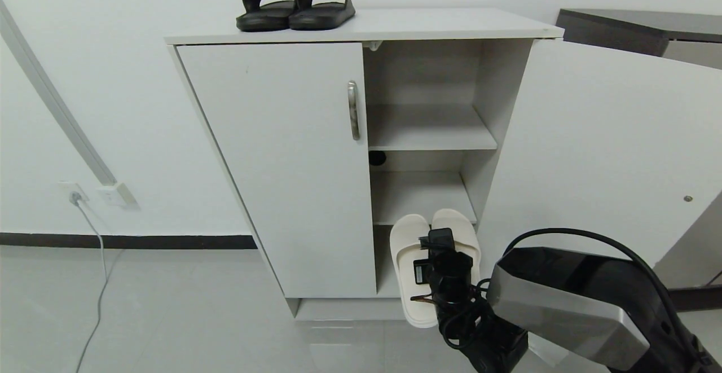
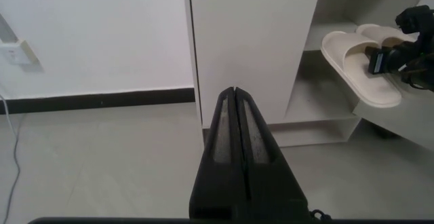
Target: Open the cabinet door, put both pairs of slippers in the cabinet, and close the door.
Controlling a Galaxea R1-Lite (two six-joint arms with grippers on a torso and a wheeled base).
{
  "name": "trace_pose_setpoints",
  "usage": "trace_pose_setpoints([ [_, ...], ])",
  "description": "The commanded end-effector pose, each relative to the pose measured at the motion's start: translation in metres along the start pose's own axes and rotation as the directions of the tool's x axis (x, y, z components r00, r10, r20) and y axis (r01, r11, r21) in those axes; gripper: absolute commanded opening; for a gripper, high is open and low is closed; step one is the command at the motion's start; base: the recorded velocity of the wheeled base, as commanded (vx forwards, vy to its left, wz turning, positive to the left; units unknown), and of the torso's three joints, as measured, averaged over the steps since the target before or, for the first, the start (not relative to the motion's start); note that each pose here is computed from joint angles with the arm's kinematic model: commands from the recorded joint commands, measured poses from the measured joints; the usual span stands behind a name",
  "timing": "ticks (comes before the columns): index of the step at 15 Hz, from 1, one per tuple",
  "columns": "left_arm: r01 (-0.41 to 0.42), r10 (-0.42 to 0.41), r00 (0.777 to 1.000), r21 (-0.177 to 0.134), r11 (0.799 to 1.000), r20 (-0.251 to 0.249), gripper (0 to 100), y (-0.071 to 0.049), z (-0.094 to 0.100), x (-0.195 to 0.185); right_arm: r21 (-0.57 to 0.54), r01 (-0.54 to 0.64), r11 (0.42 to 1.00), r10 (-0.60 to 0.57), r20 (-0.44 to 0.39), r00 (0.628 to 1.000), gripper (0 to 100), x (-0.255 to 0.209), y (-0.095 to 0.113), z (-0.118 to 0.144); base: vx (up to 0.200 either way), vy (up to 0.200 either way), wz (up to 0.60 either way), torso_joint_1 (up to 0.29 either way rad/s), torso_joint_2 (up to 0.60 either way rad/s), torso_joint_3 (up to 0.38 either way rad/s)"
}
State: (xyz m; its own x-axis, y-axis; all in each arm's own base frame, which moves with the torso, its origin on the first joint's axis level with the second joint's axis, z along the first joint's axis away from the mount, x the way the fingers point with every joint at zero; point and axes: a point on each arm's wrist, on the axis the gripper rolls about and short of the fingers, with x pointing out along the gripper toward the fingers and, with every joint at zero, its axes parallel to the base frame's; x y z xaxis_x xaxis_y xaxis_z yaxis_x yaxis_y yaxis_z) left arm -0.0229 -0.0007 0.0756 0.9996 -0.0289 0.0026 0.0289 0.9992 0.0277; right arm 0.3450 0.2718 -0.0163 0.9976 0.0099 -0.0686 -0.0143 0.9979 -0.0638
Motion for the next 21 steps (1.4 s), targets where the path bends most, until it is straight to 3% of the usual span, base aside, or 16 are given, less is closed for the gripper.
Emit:
trace_pose_setpoints([
  [1,0.0,0.0,1.0,0.0,1.0,-0.001,0,0.0,0.0,0.0,0.002,0.001,1.0,-0.001,0.002,1.0,0,0.001,0.0,0.001,0.2,0.0,0.0,0.002,0.01,0.002],
  [6,0.0,0.0,1.0,0.0,1.0,-0.001,0,0.0,0.0,0.0,0.013,0.004,1.0,-0.004,0.015,1.0,0,0.006,-0.001,0.004,0.2,0.0,0.0,0.005,0.0,0.002],
  [11,0.0,0.0,1.0,0.0,1.0,-0.001,0,0.0,0.0,0.0,0.083,-0.032,0.996,0.031,0.015,0.999,0,0.041,0.002,0.028,0.0,0.0,0.0,0.0,0.0,0.0],
  [13,0.0,0.0,1.0,-0.002,1.0,-0.001,0,0.0,0.0,0.0,0.087,-0.038,0.996,0.042,-0.044,0.998,0,0.047,0.009,0.029,0.0,0.0,0.0,0.0,0.0,0.0],
  [21,-0.001,0.001,1.0,-0.002,1.0,-0.001,0,0.0,0.0,0.0,0.096,-0.01,0.995,0.016,-0.066,0.998,0,0.091,0.007,0.022,0.0,0.0,0.0,0.0,0.0,0.0],
])
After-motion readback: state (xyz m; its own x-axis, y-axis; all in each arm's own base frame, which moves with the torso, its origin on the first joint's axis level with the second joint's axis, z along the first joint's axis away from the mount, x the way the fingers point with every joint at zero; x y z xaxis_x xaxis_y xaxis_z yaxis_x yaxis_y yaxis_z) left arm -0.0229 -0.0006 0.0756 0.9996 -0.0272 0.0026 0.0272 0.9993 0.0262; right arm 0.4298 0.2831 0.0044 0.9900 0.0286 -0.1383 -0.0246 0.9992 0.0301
